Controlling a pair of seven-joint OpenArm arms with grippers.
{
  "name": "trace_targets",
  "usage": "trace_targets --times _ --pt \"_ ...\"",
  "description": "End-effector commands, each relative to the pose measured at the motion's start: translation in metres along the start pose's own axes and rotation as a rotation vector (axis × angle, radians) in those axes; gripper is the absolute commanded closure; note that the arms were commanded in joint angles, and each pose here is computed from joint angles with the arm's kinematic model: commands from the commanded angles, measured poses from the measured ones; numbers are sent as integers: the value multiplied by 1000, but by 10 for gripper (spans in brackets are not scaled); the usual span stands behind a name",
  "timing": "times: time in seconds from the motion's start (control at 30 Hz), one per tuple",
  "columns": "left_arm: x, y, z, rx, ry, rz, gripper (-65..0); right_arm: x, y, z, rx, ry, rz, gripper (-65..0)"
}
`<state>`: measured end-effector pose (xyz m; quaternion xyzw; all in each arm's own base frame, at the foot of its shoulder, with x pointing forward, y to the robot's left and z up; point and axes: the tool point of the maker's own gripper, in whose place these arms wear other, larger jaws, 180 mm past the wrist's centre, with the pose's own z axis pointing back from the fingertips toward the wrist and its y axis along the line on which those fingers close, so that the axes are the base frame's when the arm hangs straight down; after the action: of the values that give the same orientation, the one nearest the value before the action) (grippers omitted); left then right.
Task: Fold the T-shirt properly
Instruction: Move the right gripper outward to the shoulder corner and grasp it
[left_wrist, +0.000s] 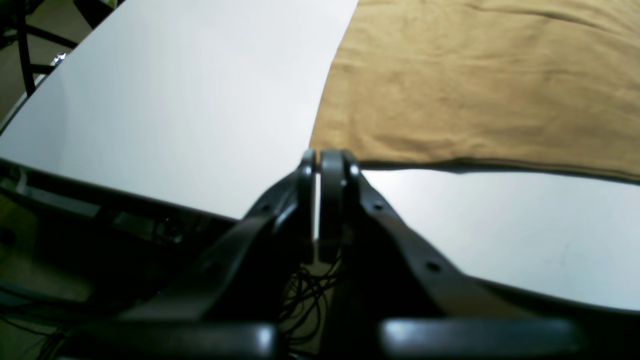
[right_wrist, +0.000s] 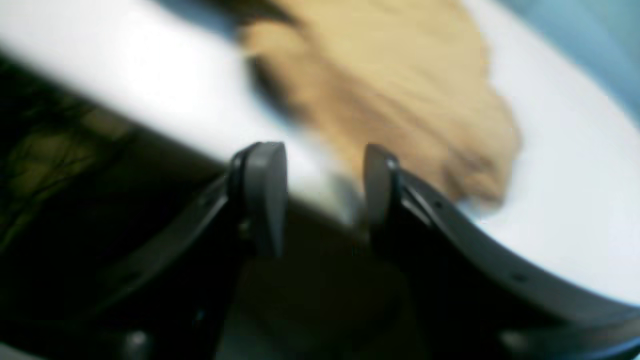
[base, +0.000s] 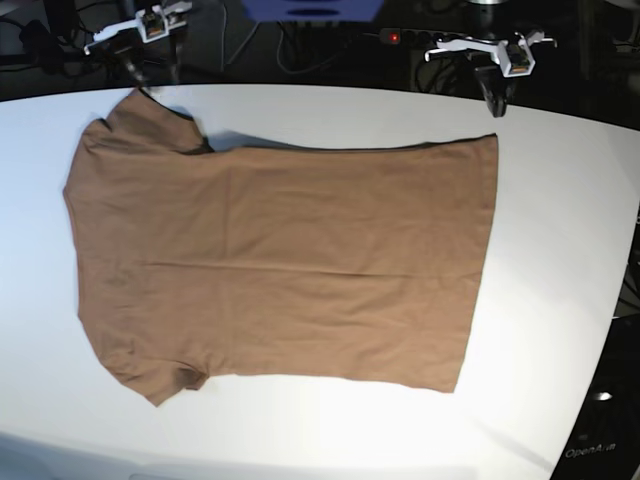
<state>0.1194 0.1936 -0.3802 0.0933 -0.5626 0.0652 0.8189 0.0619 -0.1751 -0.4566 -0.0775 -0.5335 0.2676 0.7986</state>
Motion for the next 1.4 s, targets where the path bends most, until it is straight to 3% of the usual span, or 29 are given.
trace_targets --times 0.0,0.1,0.23,0.5,0.63,0.8,0.97,1.37 --pt "7 6 3 16 -27 -10 -11 -3 -1 10 9 27 -33 -267" --pt "8 8 2 22 -30 -12 -11 19 -17 16 -52 -34 -83 -267" --pt "8 8 2 22 -30 -12 -11 41 -28 16 -73 -84 -74 -267" --pt "8 8 2 21 -31 -13 -11 51 -48 25 -114 -92 -36 -267" --pt "7 8 2 21 -31 -13 -11 65 -76 29 -195 -129 -44 -268" --pt "8 8 1 21 -32 -12 -11 74 -96 22 -244 -145 -288 -268" --pt "8 8 1 20 -31 -14 -11 94 -100 3 -183 -152 -597 -268" --pt "-3 9 3 19 -4 -22 -11 104 -146 -3 -58 -87 -961 -268"
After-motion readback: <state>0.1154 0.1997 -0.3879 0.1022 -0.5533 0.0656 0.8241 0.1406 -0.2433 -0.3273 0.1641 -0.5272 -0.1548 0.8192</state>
